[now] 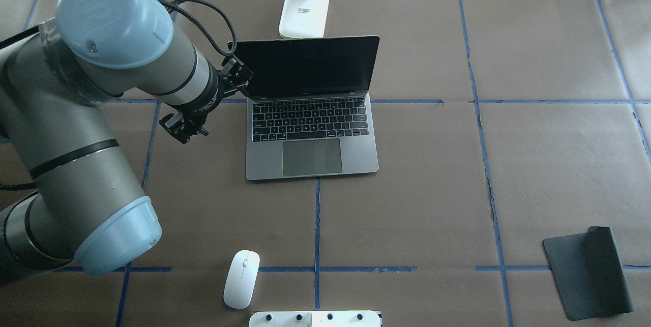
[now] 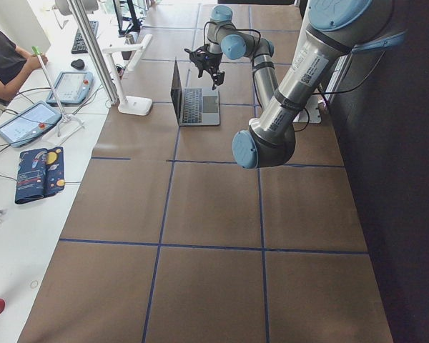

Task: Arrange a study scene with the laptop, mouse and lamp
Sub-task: 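Release the laptop and draw the left gripper back toward the robot, then lower the right gripper and grasp the black mouse pad's edge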

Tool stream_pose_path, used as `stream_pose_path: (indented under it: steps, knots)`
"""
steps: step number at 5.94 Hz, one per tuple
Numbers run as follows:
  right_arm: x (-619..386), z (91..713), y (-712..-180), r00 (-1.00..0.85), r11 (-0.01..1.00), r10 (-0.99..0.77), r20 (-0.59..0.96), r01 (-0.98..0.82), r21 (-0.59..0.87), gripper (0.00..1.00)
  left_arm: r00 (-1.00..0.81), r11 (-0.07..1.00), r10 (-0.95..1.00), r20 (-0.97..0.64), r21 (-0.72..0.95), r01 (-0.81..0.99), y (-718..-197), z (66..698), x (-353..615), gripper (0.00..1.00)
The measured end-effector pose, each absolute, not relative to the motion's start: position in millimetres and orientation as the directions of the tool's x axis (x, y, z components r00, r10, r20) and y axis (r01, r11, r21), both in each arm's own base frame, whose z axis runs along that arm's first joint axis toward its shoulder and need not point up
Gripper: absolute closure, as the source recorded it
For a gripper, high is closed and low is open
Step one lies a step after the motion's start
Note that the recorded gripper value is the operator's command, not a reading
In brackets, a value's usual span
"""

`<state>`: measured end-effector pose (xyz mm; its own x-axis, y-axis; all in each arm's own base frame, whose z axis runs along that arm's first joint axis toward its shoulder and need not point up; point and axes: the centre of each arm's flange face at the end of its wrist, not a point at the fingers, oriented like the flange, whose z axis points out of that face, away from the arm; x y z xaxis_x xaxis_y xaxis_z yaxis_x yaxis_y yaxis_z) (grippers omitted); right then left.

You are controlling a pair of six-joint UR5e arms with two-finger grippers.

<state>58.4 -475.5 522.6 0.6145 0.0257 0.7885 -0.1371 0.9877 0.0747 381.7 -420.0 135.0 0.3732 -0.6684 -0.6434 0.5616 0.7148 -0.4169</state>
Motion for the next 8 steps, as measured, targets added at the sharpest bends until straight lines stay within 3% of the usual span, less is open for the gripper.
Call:
stream_pose_path:
  steps: [4,8]
  knots:
    - [-32.7,469.8,-422.0,0.587,0.997,0.04,0.808,-0.082,0.01,0.0,0.438,0.791,-0.59,-0.678,-0.379,0.479,-387.7,161.3,379.0,0.0]
    - [-180.5,478.4,-358.5,0.623,0.99,0.141,0.77,-0.108,-0.094,0.0,0.544,0.875,-0.475,-0.692,-0.303,0.378,-353.9,188.0,392.7,0.0]
